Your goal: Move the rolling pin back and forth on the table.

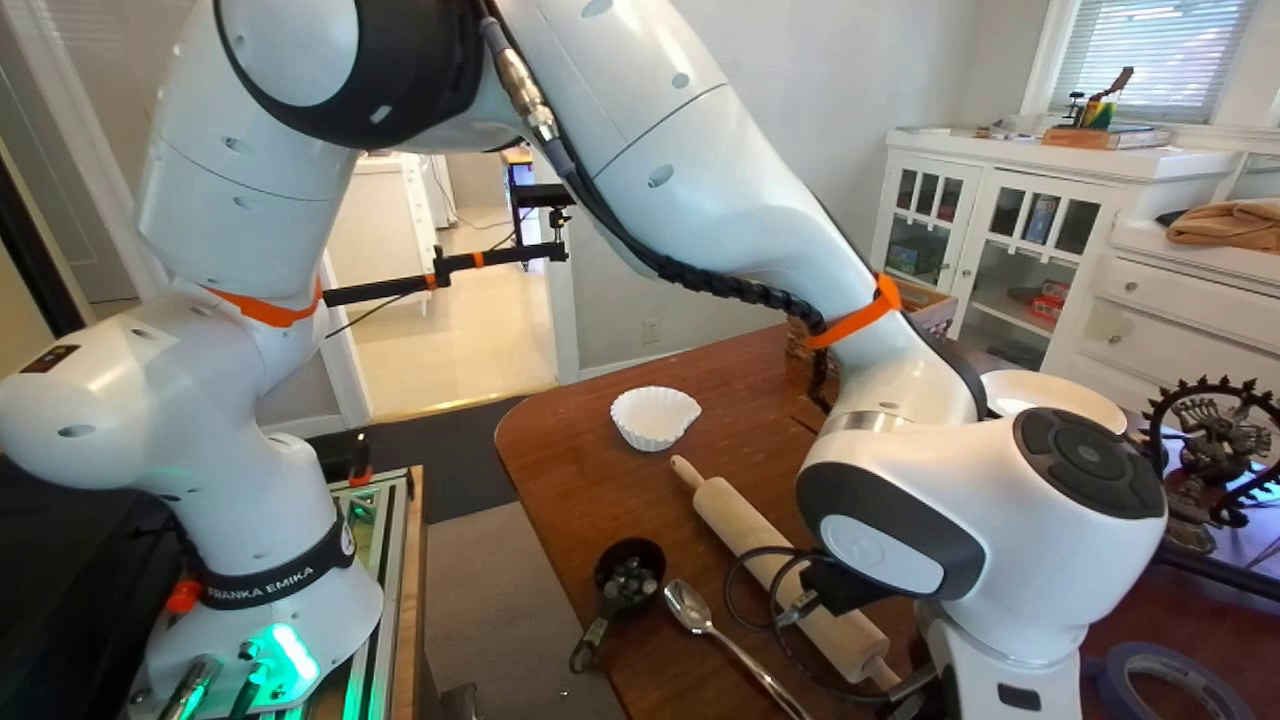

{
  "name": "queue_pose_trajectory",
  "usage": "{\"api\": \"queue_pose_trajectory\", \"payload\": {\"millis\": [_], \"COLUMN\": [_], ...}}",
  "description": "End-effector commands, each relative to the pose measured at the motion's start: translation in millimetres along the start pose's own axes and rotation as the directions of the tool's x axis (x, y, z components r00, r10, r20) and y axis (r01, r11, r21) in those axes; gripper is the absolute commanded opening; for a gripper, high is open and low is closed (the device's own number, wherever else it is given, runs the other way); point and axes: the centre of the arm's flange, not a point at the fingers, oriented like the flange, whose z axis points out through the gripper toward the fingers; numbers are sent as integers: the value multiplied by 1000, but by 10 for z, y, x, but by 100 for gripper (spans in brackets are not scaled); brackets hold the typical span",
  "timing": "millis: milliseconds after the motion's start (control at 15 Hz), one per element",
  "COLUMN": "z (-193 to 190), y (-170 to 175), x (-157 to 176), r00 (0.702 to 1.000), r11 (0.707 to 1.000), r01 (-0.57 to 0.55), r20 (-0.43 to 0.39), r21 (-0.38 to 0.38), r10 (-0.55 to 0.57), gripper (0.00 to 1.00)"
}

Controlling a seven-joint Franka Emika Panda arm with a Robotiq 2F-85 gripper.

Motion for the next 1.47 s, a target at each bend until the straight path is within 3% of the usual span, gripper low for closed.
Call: {"api": "queue_pose_trajectory", "payload": {"millis": [0, 67, 133, 200, 600, 933, 1133, 1400], "z": [59, 62, 61, 49, -351, -1080, -1483, -2022], "y": [114, 114, 113, 104, 12, -181, -238, -248], "x": [-111, -113, -119, -127, -312, -650, -925, -1385], "r00": [1000, 1000, 1000, 1000, 999, 988, 946, 856], "r11": [1000, 1000, 1000, 1000, 998, 985, 945, 856], "r01": [-5, -5, -15, -13, -10, 151, 323, 517], "r20": [-7, -13, -21, -26, -46, -49, -11, -2], "r21": [13, 12, 11, 15, 57, 86, 59, 22], "r10": [5, 5, 15, 13, 12, -147, -323, -517], "gripper": [7, 7, 36, 54, 96, 100, 100, 100]}}
